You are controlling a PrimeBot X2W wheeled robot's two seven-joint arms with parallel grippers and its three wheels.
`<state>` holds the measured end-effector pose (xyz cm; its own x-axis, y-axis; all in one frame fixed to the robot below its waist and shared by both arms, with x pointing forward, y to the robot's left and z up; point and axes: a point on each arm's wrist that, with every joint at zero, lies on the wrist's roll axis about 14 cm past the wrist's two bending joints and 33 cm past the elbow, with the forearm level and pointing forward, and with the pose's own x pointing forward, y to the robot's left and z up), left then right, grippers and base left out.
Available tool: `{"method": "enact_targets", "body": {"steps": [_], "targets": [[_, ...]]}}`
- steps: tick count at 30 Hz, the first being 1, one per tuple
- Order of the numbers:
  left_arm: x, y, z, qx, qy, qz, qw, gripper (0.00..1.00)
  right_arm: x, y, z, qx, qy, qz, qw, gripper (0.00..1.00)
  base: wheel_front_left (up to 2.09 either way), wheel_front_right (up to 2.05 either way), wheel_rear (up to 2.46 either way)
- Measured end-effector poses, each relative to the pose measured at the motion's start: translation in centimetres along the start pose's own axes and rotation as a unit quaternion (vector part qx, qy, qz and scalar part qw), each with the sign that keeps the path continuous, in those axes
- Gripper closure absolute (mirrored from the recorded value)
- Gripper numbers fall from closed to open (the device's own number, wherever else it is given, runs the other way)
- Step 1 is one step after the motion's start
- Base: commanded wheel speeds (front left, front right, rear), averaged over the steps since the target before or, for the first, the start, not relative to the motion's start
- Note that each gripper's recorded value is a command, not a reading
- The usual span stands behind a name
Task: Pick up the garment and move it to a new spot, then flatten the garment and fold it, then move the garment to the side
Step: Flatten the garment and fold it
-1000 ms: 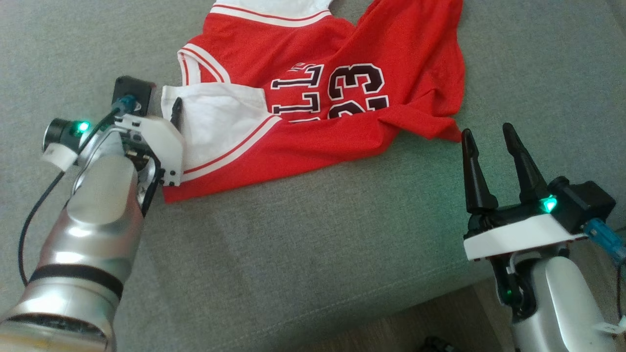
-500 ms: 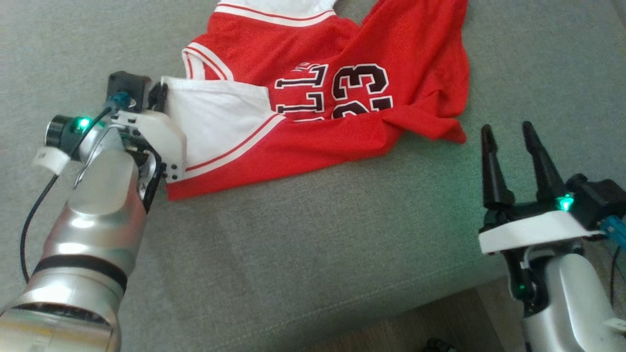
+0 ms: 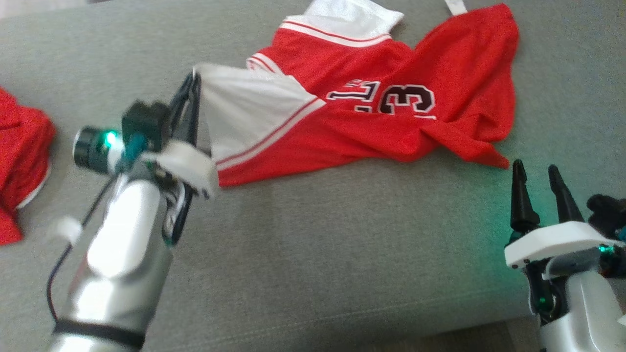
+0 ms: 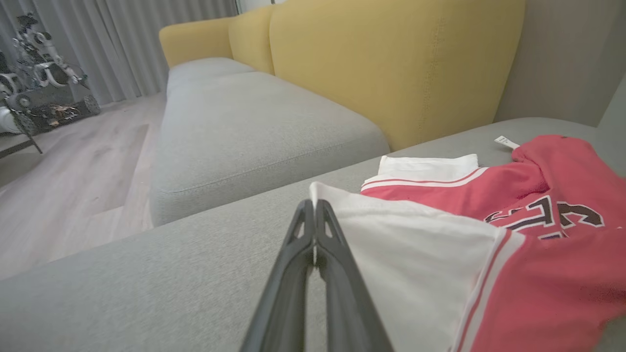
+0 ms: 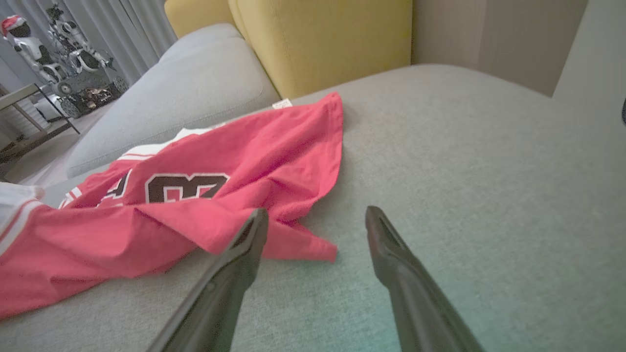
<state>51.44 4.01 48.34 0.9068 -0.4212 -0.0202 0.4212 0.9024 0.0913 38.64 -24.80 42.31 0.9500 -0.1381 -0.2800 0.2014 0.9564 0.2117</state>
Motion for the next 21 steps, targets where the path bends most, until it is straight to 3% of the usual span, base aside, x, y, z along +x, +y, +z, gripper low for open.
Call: {"method": "enact_targets", "body": {"steps": [11, 21], "targets": [[-7.1, 1.7, 2.4, 0.008, -0.047, 0.049, 0.998, 1.0, 1.2, 1.5, -2.1, 0.024, 0.039, 0.013, 0.999, 0.0, 0.0, 0.0, 0.0], [-8.8, 3.3, 2.2, 0.009, -0.047, 0.086, 0.995, 1.0, 2.6, 1.5, -2.7, 0.045, 0.049, 0.004, 0.998, 0.0, 0.0, 0.0, 0.0]]}}
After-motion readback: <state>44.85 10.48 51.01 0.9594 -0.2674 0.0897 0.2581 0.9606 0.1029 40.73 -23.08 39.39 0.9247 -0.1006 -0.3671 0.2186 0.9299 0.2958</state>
